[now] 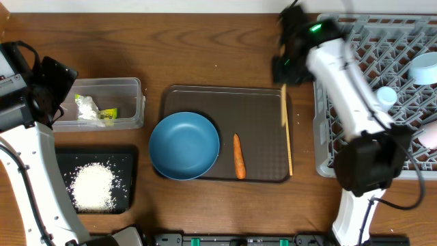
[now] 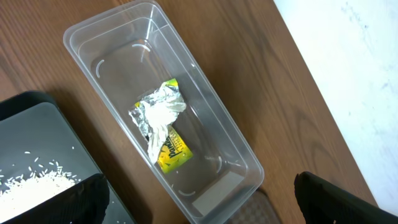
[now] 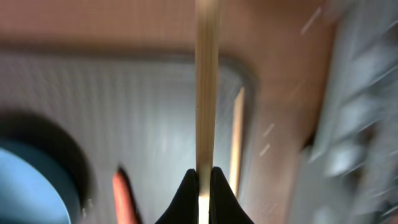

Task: Sort waste into correct bins and load items into the dishwasher rack
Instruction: 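Carry the chopstick with the right gripper into the dish rack, release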

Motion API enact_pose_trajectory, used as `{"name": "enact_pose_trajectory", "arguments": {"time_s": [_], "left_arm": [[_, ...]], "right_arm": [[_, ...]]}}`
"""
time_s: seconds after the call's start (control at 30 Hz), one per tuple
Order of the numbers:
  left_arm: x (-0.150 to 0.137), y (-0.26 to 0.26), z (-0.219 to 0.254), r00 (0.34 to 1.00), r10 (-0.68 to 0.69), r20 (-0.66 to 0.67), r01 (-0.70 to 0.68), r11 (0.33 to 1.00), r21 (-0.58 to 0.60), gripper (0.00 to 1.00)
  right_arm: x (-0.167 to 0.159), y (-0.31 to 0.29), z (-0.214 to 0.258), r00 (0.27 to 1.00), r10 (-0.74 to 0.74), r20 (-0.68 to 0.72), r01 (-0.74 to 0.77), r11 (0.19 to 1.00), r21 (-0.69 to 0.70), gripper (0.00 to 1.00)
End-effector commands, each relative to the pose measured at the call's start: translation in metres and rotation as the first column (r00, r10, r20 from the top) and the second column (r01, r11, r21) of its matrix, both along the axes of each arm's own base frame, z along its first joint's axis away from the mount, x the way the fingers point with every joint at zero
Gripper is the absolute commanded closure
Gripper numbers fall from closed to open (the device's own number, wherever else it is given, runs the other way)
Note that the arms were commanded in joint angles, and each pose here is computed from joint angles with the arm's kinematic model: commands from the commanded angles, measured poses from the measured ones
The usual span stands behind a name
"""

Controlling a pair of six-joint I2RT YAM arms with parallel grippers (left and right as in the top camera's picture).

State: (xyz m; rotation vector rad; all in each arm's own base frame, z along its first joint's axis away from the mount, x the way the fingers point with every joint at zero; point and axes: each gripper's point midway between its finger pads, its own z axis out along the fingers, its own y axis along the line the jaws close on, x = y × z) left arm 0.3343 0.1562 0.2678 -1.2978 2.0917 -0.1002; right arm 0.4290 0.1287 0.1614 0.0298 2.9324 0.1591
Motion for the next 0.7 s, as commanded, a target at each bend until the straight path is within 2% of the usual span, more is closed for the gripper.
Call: {"name": "enact_pose_trajectory", "arguments": {"time_s": [0.0,0.1,0.33,0.67], "left_arm": [[-0.001,0.002,-0.001,1.0,0.015,-0.005,-0.015,1.0,0.002,0.02],[-0.001,0.002,-0.001,1.0,0.015,-0.005,-0.015,1.0,0.002,0.02],[-0.001,0.002,-0.001,1.0,0.015,-0.005,-0.015,1.0,0.002,0.02],[-0.001,0.002,-0.001,1.0,0.015,-0.005,-0.015,1.0,0.002,0.02]], "right_arm": [[0.033,-0.05,0.048,0.987,-0.022,0.157,0.023,1.0,-0.01,0.99],[0.053,-0.088,0.061,0.969,-0.071,0.235,0.075,0.997,-0.006,0.99],[0.072,-0.141,0.049,0.958,-0.055,0.283,0.075,0.995,-0.06,0.99],[0.079,-0.144,0.006,0.96,-0.075,0.269,0.087,0.996,-0.033,0.98]]}}
